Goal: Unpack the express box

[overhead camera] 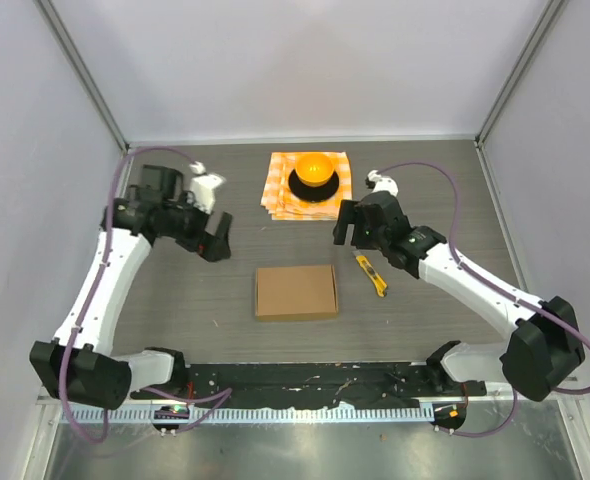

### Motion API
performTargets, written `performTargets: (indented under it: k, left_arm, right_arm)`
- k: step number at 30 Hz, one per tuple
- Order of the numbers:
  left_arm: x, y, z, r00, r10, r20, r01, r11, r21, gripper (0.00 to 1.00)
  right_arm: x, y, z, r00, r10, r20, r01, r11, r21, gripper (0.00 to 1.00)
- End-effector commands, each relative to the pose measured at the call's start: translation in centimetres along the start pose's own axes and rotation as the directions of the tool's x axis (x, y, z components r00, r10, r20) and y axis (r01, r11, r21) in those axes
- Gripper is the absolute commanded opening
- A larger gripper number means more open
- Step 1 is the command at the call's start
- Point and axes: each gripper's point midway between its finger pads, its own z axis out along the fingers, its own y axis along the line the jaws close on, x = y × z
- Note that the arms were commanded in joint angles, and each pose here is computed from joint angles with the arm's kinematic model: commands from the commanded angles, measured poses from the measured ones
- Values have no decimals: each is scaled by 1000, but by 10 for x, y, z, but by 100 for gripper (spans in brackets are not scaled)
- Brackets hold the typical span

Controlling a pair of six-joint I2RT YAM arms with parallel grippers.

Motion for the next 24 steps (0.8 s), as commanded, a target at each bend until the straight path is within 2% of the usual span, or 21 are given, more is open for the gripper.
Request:
performTargets:
  k: [1,3,6,8,10,11,13,18,24]
  left_arm:
    - [-1,-33,17,973,230,-2,-229,972,-50,100]
    - [2,-52,23,953,302,9,-302,953,-12,100]
    - [7,-66,34,920,393,8,-393,920,-4,100]
    - [10,-81,41,886,464,14,-465,886,9,100]
    - [17,-93,51,850,526,11,-526,850,2,100]
    - [18,-97,55,839,544,13,-544,839,-5,100]
    - [24,-106,65,812,583,23,-583,813,-16,100]
    - [39,-112,82,808,589,5,-589,808,0,100]
    - [56,-114,99,740,668,-75,-672,740,-44,100]
  right_arm:
    - [-2,31,8,1000,-14,13,15,993,-116,90]
    - [5,41,15,1000,-10,-21,6,987,-160,83]
    - [15,54,26,997,-31,-66,16,977,-213,62]
    - [10,64,30,997,-40,-65,23,969,-245,32]
    - [19,73,39,992,-58,-115,23,958,-284,9]
    - [15,81,42,992,-59,-111,22,952,-306,4]
    - [25,88,52,986,-68,-154,13,943,-334,1]
    - [37,107,72,979,-67,-192,-18,912,-411,1]
    - [65,123,99,955,-102,-280,-48,874,-484,1]
